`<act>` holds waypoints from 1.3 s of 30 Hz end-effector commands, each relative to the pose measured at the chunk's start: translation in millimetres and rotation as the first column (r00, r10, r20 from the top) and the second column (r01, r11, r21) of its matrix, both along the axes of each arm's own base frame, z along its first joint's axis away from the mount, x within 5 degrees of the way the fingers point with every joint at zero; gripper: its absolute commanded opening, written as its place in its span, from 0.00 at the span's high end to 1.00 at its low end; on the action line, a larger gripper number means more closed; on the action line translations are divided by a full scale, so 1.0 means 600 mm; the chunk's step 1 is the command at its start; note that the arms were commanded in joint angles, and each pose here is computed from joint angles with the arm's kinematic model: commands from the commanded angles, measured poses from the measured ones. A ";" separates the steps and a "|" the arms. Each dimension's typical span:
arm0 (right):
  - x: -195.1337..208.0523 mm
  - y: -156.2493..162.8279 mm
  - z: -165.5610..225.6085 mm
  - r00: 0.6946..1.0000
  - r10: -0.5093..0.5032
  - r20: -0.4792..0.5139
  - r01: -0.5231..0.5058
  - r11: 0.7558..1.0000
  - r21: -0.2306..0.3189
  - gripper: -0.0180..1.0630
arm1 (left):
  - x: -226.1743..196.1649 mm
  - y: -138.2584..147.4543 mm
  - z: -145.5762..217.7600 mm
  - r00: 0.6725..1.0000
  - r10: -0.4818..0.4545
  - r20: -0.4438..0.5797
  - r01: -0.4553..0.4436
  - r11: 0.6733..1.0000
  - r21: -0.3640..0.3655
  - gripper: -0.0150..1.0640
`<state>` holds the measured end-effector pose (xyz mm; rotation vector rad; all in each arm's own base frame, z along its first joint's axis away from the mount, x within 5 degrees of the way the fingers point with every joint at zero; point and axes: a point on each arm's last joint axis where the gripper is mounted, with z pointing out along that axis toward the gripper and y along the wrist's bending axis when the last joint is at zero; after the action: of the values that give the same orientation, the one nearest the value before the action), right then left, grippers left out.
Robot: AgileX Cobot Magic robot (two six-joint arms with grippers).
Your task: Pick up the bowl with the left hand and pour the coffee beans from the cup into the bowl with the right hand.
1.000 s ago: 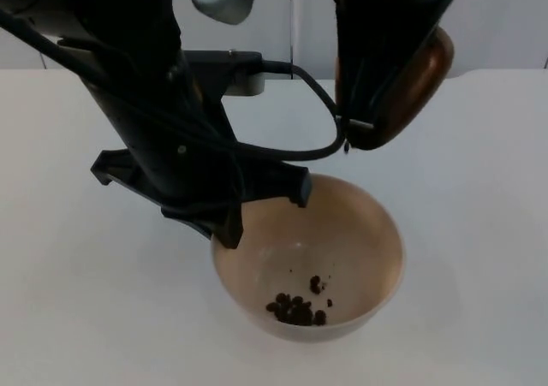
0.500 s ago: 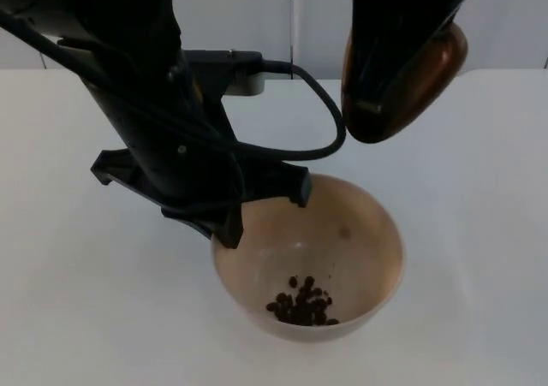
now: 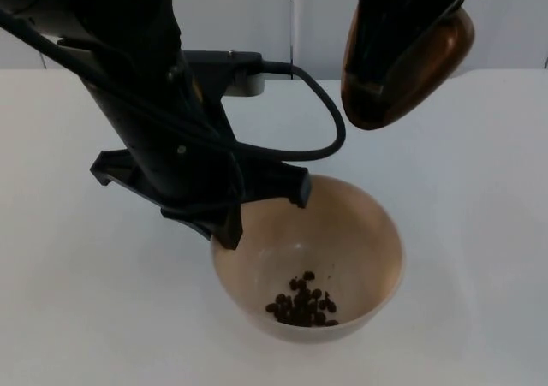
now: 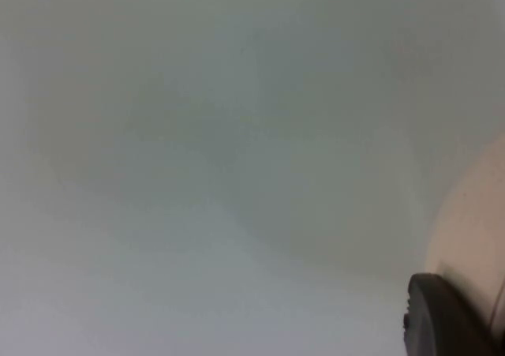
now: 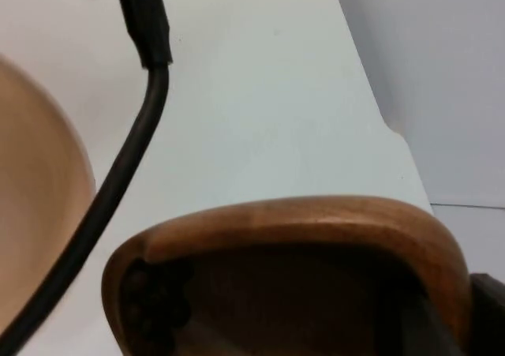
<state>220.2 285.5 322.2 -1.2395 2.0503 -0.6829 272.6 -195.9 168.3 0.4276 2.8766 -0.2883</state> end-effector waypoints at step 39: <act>0.115 -0.116 -0.019 0.879 -0.098 -0.467 0.311 0.860 0.405 0.98 | 0.005 0.009 0.001 1.000 -0.020 0.023 0.019 0.999 0.037 0.99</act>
<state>288.7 217.8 304.7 -0.9416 2.5694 0.0099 275.3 -191.2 168.0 0.4589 2.8660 -0.2432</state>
